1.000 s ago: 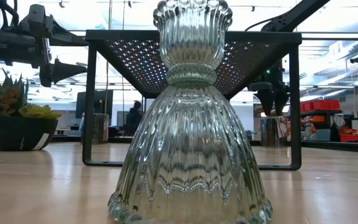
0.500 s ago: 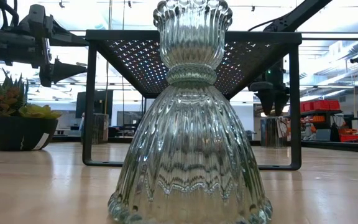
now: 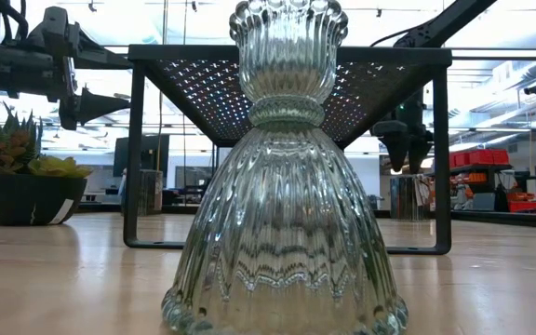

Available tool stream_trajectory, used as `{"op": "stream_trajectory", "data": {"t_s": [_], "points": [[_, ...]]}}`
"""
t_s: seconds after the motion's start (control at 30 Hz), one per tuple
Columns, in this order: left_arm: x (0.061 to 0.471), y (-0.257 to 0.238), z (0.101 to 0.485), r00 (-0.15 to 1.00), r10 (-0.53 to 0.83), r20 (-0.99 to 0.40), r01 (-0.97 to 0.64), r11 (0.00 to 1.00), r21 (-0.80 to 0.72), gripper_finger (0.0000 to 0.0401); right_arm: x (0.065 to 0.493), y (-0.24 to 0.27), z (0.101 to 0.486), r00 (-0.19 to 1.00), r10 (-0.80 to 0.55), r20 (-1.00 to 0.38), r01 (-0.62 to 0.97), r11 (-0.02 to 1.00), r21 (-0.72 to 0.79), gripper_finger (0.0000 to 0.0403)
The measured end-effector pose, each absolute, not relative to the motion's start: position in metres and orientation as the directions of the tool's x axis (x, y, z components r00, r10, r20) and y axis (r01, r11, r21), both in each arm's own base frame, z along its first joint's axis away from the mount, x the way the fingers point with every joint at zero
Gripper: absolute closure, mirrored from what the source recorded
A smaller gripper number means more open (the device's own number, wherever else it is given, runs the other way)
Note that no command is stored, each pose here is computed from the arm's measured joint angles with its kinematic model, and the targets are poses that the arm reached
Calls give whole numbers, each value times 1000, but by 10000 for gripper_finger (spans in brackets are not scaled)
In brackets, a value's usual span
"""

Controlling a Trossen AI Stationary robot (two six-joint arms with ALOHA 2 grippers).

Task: Pick & Place candle stick holders
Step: Put the right silver scented candle on the shelf

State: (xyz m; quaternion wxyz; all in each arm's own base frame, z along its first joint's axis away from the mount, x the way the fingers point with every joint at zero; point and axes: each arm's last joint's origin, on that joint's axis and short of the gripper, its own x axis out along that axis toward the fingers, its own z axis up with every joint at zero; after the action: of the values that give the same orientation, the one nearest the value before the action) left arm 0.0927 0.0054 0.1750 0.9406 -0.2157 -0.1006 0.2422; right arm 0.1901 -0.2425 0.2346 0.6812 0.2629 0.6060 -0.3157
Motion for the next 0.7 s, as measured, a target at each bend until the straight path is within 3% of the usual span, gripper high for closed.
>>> {"op": "stream_trajectory", "data": {"t_s": [0.7], "points": [[93,5,175,862,499,85,-412,790,-454,2,190,-242,234,71,-105,-992,750,661,-16,32]]}}
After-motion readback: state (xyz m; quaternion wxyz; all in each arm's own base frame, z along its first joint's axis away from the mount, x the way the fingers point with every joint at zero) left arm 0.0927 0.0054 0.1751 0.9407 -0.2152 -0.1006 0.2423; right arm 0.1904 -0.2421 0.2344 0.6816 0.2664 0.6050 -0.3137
